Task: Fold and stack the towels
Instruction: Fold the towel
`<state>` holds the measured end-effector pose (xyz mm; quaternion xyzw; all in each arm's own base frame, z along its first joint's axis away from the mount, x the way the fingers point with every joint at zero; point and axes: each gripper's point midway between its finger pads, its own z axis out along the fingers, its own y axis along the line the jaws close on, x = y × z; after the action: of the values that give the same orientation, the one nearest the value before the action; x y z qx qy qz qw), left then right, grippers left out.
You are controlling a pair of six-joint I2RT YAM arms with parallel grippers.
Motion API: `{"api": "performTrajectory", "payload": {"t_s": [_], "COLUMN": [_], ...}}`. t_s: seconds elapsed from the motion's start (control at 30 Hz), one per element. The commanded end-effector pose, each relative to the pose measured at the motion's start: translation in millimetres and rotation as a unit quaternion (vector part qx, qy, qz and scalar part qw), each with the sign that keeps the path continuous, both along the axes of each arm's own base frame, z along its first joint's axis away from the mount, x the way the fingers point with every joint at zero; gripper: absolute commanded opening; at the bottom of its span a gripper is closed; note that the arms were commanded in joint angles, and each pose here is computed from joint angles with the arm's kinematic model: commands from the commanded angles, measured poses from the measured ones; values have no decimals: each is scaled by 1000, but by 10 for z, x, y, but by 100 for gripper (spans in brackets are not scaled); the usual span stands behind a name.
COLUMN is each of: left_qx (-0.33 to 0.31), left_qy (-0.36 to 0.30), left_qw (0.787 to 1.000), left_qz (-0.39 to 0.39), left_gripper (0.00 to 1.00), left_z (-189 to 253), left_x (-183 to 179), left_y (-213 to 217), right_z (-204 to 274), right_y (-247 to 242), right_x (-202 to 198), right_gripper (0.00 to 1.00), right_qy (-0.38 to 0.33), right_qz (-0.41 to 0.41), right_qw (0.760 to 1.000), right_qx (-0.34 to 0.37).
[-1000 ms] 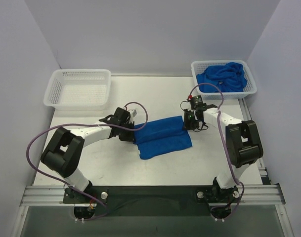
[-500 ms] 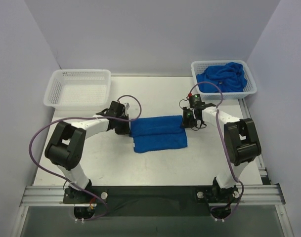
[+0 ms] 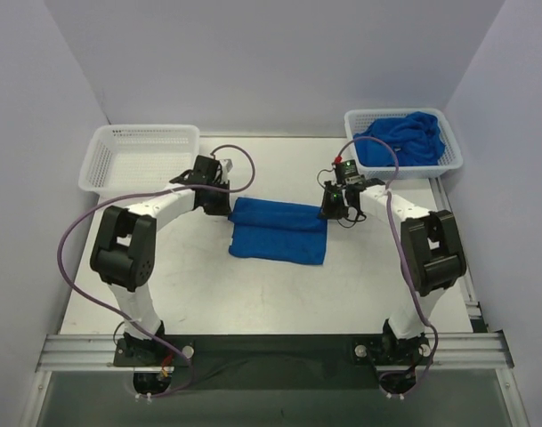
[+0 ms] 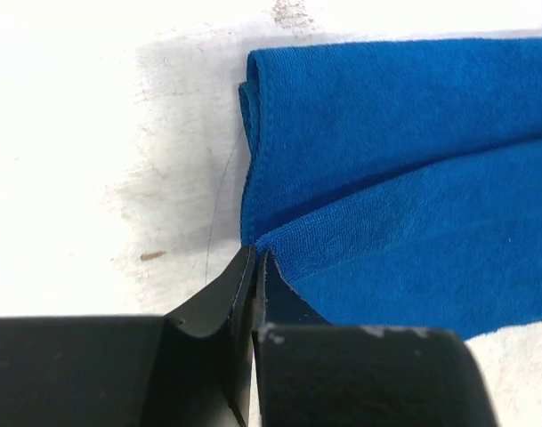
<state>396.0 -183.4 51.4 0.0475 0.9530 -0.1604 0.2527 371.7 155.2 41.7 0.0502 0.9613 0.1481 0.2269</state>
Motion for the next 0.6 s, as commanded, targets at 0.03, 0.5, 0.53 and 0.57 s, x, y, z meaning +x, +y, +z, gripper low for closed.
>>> {"api": "performTrajectory", "payload": {"t_s": [0.03, 0.5, 0.53, 0.57], "left_qx": [-3, -16, -17, -19], "left_qy": [-47, -51, -42, -43], "left_qw": [999, 998, 999, 999], "left_qz": [-17, -16, -17, -16], "left_gripper": [0, 0, 0, 0], "left_z": [431, 577, 522, 532], "left_x": [-18, -317, -380, -398], "left_y": [53, 128, 138, 140], "right_z": [385, 622, 603, 594], "right_y": [-81, -142, -153, -159], "right_x": [177, -5, -39, -55], "right_gripper": [0, 0, 0, 0], "right_qy": [-44, -61, -57, -56], "right_qz": [13, 39, 39, 38], "right_qw": [999, 997, 997, 998], "right_qx": [-6, -16, -18, -18]}}
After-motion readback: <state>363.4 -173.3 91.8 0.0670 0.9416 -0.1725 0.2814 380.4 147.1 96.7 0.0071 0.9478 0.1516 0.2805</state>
